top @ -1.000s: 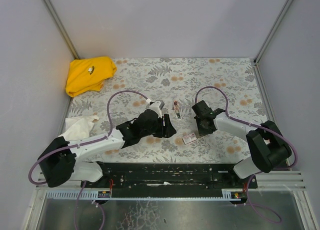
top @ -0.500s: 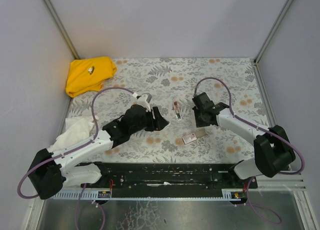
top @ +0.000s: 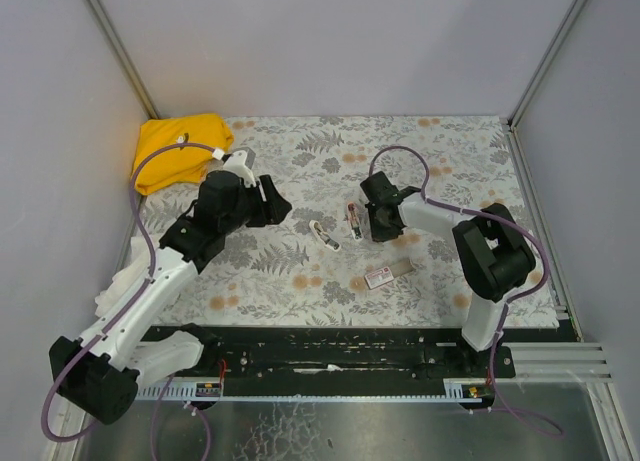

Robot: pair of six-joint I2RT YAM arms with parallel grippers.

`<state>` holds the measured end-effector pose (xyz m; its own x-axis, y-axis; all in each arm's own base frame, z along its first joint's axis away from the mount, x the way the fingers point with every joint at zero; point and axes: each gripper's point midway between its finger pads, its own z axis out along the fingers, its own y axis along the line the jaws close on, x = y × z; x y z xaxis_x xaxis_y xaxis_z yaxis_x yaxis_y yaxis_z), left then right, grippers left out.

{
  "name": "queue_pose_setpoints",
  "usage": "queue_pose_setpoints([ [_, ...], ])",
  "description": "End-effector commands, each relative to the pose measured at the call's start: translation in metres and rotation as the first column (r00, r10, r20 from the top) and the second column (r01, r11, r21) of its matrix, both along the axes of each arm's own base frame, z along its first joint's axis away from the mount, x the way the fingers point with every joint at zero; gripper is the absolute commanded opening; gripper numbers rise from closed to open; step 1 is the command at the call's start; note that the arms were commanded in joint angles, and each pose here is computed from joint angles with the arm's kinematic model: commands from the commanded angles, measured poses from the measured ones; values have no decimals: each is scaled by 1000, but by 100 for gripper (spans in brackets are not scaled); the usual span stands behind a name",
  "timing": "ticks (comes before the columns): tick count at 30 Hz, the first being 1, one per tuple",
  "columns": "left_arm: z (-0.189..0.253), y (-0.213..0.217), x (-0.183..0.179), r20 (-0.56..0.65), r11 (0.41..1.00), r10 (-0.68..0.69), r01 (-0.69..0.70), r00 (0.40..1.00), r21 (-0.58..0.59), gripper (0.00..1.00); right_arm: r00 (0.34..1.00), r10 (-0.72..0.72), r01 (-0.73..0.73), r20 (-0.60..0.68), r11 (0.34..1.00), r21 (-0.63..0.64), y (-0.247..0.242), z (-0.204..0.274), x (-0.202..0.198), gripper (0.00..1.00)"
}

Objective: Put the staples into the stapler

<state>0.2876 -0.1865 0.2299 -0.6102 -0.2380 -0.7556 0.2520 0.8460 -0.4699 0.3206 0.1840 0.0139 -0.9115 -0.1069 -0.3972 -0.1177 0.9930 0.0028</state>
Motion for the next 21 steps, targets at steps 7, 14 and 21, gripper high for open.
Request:
queue_pose_setpoints([
  [7,-8,23,2,20,995,-25,23,999,102,58,1000,-14,14,1,1000,-26,5,2,12,32],
  [14,-12,25,4,14,995,-25,23,1000,94,59,1000,4,-5,-14,999,-46,5,-2,14,38],
  [21,-17,26,6,7,996,-21,20,1000,88,59,1000,22,-22,-6,998,-51,5,3,15,38],
])
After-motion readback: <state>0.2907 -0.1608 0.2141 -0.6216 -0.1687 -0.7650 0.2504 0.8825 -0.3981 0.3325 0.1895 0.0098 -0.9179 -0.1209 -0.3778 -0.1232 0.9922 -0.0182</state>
